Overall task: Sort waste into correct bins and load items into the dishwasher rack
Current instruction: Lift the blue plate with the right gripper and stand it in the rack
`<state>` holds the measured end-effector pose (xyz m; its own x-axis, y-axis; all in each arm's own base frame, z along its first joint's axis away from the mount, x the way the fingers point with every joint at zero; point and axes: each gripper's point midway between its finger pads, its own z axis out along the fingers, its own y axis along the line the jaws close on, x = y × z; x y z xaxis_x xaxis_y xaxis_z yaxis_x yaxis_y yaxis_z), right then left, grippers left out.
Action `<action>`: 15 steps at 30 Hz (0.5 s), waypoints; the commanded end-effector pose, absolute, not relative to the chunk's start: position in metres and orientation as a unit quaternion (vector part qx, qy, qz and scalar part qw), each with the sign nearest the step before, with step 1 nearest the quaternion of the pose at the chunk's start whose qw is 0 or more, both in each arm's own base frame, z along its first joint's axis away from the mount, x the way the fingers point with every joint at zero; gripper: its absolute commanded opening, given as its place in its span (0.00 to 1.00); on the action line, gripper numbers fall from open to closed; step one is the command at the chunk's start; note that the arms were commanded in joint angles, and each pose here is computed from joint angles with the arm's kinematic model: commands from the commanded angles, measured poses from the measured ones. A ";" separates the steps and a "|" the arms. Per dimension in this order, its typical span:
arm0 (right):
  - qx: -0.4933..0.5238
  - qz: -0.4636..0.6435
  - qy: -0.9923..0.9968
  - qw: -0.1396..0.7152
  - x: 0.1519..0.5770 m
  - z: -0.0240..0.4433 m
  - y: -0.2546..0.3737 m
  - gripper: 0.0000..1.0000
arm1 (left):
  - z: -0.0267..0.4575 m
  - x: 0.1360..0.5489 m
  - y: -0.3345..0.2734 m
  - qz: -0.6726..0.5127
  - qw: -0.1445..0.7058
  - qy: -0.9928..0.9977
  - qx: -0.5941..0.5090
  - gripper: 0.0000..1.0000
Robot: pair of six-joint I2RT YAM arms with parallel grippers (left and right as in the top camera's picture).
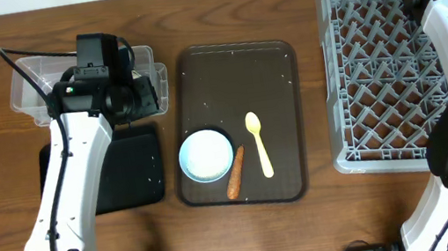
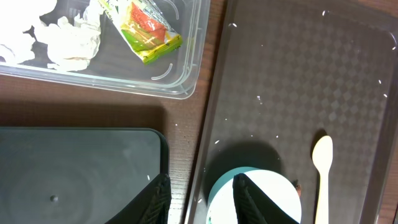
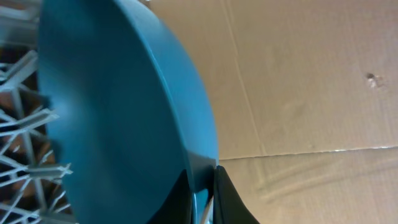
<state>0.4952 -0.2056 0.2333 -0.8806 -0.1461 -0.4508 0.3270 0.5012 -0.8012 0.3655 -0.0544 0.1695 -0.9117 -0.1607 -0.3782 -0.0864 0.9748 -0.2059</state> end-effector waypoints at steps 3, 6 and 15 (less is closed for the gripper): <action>0.010 -0.407 0.880 0.246 0.513 0.186 -0.176 0.12 | 0.173 0.366 -0.052 -0.087 0.205 0.973 -0.063 0.36; 0.017 -0.402 0.884 0.238 0.508 0.182 -0.176 0.38 | 0.173 0.366 -0.052 -0.086 0.205 0.973 -0.063 0.36; 0.055 -0.332 0.902 0.270 0.502 0.187 -0.157 0.88 | 0.173 0.366 -0.052 -0.086 0.203 0.973 -0.063 0.36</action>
<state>0.4905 -0.1876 0.2044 -0.8771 -0.0818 -0.4733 0.3157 0.6444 -0.6964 0.3647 -0.0544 0.1692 -0.9130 -0.1605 -0.3750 -0.0869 0.9748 -0.2056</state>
